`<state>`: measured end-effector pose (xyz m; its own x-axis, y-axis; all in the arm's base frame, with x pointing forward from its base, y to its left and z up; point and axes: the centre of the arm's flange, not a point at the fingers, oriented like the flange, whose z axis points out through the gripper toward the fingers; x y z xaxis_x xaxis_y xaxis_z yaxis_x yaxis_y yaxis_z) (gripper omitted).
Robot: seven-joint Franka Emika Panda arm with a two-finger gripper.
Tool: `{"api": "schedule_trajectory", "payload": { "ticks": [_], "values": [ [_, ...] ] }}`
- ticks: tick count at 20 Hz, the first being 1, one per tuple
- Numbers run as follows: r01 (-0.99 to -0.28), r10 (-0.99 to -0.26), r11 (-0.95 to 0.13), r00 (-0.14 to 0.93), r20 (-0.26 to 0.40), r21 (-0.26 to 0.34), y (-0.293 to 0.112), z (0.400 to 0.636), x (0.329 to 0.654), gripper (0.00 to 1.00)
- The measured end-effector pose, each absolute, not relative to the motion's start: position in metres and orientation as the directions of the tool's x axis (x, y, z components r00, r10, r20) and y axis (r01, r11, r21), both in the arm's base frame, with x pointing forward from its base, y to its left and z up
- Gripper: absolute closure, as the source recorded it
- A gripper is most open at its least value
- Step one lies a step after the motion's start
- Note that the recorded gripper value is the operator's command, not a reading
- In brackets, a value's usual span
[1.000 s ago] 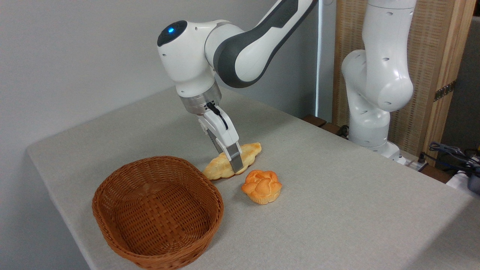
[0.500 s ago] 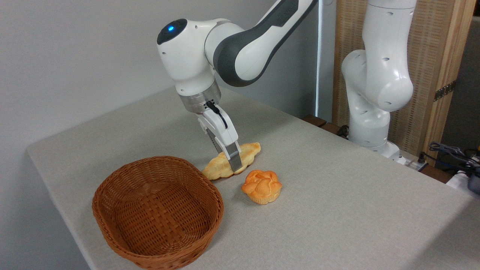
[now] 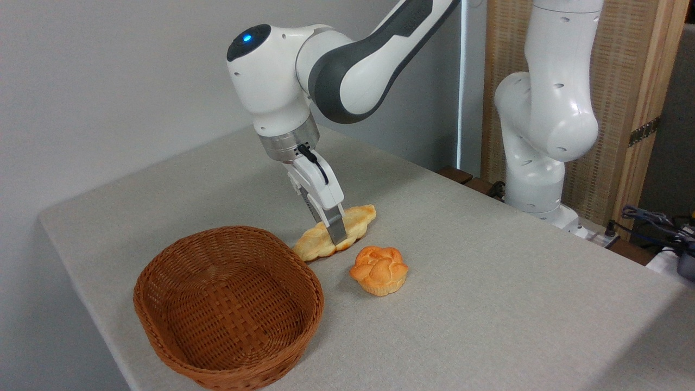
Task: Put bread into the basket
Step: 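Lift the golden bread roll up off the table, then carry the bread roll over the woven basket and lower it inside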
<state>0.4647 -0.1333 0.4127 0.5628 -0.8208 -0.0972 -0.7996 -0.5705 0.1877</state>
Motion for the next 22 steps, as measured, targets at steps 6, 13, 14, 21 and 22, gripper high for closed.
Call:
{"api": "schedule_trajectory", "payload": {
  "ticks": [6,13,14,21,22],
  "values": [
    [-0.811,-0.822,-0.566,0.568,-0.031,0.146,-0.133,0.45,0.469,0.49],
    [-0.823,-0.839,-0.541,0.542,-0.045,0.172,-0.138,0.478,0.451,0.48],
    [-0.824,-0.84,-0.54,0.541,-0.044,0.174,-0.137,0.483,0.448,0.48],
    [-0.823,-0.82,-0.561,0.568,0.078,0.09,-0.126,0.527,0.464,0.44],
    [-0.817,-0.81,-0.572,0.577,0.106,0.07,-0.122,0.53,0.47,0.44]
  ]
}}
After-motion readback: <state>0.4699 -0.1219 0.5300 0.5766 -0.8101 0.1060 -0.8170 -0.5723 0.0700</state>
